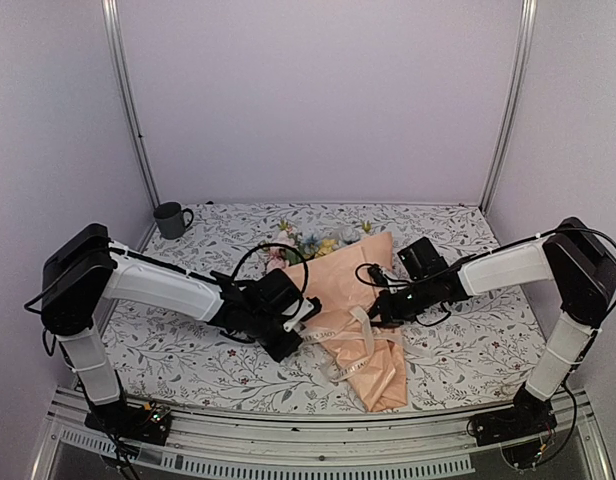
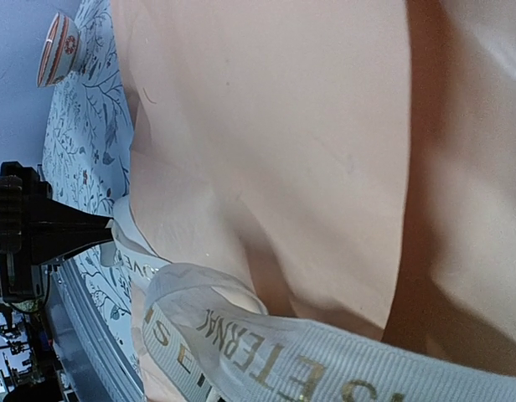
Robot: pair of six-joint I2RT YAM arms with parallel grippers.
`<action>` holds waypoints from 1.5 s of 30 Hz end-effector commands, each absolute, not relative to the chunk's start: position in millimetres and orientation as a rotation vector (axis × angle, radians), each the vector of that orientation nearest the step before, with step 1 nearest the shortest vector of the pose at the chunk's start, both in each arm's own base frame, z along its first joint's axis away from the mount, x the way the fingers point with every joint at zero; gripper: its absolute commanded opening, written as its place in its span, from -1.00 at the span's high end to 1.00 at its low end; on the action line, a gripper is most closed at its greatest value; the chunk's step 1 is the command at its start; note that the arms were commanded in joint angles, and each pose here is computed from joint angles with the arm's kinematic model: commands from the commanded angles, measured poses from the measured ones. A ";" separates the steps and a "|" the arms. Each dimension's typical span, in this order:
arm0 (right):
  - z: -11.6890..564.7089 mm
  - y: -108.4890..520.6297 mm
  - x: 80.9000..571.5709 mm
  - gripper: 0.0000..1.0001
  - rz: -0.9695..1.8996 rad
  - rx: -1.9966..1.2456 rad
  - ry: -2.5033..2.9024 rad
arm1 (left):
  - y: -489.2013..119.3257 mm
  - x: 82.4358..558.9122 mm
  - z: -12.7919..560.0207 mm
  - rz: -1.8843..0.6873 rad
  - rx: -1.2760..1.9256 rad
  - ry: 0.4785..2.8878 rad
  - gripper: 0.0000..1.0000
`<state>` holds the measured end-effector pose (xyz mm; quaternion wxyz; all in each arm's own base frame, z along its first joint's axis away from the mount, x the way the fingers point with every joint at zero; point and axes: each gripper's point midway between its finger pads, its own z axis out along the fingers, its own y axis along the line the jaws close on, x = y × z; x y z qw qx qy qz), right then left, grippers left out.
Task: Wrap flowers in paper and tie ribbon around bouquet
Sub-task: Tie the ribbon around the folded bouquet.
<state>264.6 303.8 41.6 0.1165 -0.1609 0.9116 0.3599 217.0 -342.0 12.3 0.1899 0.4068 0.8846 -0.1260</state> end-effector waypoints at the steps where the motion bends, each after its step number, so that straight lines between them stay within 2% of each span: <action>1: 64.3 302.8 279.4 1.00 1.044 -0.471 2.616 | -327.1 229.4 13.9 -0.256 1.131 2.496 1.00; 3: 75.2 295.7 285.5 1.00 1.083 -0.443 2.611 | -313.7 242.4 15.8 -0.210 1.077 2.507 1.00; 5: 89.0 260.5 303.5 1.00 1.069 -0.295 2.589 | -279.2 265.4 17.2 -0.128 0.932 2.557 1.00; 8: 87.8 142.8 327.8 1.00 1.050 0.206 2.518 | -207.6 295.1 9.2 -0.117 0.609 2.665 1.00; 11: 78.4 41.9 325.1 1.00 0.914 0.591 2.385 | -175.7 288.3 7.6 -0.228 0.406 2.690 1.00; 16: 69.4 -42.7 301.0 1.00 0.714 0.881 2.234 | -128.1 287.8 11.9 -0.280 0.056 2.640 1.00; 21: 73.9 -66.0 293.1 1.00 0.593 0.938 2.189 | -70.3 292.0 40.6 -0.370 -0.322 2.428 1.00; 25: 75.9 -76.3 289.4 1.00 0.556 0.953 2.181 | -36.8 289.7 71.1 -0.295 -0.469 2.285 1.00; 33: 71.8 -112.5 270.0 1.00 0.497 1.047 2.123 | -5.6 276.7 72.0 -0.236 -0.641 2.218 1.00; 45: 76.6 -108.3 273.1 1.00 0.566 1.003 2.109 | 12.1 273.2 90.1 -0.209 -0.686 2.122 1.00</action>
